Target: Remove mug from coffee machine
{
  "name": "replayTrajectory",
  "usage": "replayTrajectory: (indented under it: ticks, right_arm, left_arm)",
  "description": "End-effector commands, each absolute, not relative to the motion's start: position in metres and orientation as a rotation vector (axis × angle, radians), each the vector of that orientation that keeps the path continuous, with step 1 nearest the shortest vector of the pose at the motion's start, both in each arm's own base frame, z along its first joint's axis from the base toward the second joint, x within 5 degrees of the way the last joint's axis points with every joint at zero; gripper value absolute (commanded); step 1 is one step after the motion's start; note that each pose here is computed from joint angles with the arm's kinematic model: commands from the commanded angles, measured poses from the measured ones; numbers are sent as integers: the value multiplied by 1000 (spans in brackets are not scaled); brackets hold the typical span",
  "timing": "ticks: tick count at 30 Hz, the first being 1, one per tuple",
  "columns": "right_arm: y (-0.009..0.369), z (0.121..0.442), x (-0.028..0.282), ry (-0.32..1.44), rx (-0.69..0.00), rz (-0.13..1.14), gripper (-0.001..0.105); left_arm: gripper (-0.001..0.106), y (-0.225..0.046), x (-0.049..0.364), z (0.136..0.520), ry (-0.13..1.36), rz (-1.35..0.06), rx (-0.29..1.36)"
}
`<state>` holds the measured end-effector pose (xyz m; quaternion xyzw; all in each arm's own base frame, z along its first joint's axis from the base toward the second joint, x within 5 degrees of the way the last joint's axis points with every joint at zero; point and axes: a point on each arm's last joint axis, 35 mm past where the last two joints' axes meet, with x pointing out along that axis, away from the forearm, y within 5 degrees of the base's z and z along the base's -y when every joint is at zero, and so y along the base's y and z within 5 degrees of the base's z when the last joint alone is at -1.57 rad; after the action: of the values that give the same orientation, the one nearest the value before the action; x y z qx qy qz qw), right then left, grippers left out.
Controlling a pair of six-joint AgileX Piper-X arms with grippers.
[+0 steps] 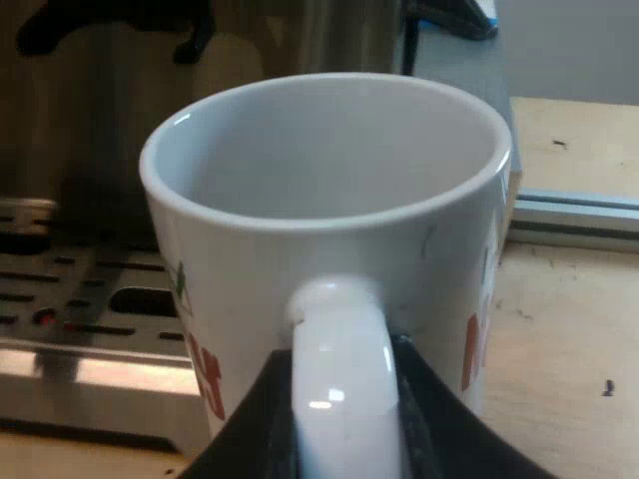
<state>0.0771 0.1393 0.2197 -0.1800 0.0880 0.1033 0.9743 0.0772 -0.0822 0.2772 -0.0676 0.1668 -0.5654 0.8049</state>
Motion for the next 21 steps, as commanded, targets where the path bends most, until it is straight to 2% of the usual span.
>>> replayTrajectory:
  ticks: [1, 10, 16, 21]
  right_arm:
    - [133, 228, 87, 169, -309, 128, 0]
    - [114, 219, 111, 227, -300, 19, 0]
    - [105, 199, 116, 297, -309, 99, 0]
    - [98, 193, 120, 281, -293, 61, 0]
  left_arm:
    - [80, -90, 79, 281, 342, -1269, -149]
    - [80, -101, 87, 272, 419, -1284, -141]
    - [80, -101, 87, 271, 423, -1284, -141]
    - [80, -101, 87, 271, 423, -1284, -141]
